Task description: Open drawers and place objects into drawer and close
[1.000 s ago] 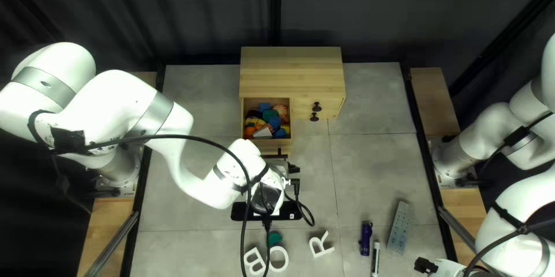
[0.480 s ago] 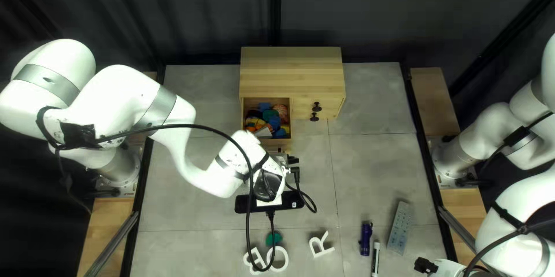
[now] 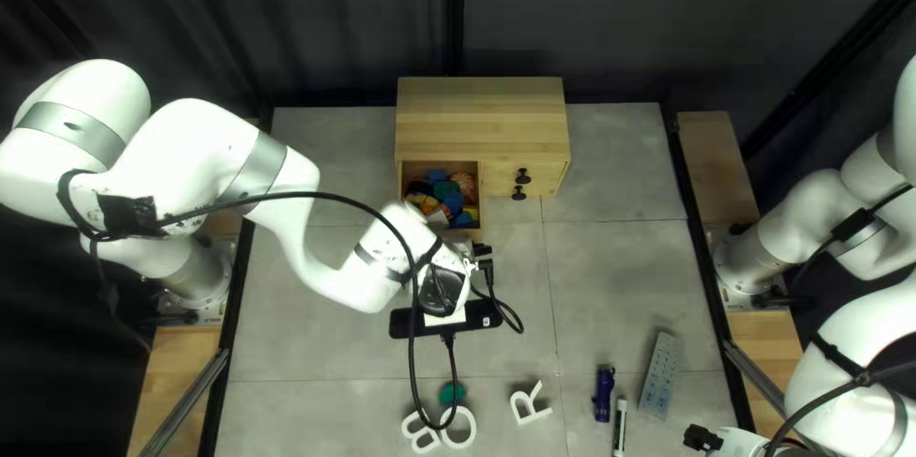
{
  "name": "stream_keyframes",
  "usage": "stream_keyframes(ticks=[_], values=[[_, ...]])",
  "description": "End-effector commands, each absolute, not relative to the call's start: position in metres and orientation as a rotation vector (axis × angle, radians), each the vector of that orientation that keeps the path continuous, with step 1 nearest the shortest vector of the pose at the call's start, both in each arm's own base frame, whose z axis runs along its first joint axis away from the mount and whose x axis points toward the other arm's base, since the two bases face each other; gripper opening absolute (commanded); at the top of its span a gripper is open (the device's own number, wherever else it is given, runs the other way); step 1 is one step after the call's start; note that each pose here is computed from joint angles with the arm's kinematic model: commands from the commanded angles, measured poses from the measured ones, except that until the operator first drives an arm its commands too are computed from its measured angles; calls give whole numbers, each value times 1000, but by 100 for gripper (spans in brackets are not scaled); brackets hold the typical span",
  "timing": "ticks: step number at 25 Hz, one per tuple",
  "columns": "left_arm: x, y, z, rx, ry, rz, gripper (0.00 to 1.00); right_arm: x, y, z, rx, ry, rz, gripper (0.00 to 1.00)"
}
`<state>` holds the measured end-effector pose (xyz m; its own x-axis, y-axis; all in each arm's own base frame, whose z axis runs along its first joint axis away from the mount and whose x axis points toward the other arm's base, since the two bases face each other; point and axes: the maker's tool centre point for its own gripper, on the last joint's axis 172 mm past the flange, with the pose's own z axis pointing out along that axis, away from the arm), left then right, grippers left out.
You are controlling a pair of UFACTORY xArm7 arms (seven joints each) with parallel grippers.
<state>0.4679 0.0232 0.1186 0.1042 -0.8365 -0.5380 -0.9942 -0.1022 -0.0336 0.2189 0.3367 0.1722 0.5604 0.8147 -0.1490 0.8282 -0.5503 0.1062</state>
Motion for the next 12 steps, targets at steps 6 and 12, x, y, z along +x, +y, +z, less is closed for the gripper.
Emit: stream_keyframes(ticks=[6, 12], values=[[469, 28, 118, -1990, 1781, 559, 100, 219, 337, 172, 2627, 1395, -123, 100], [470, 28, 119, -1986, 1780, 556, 100, 219, 337, 172, 2627, 1395, -123, 100]])
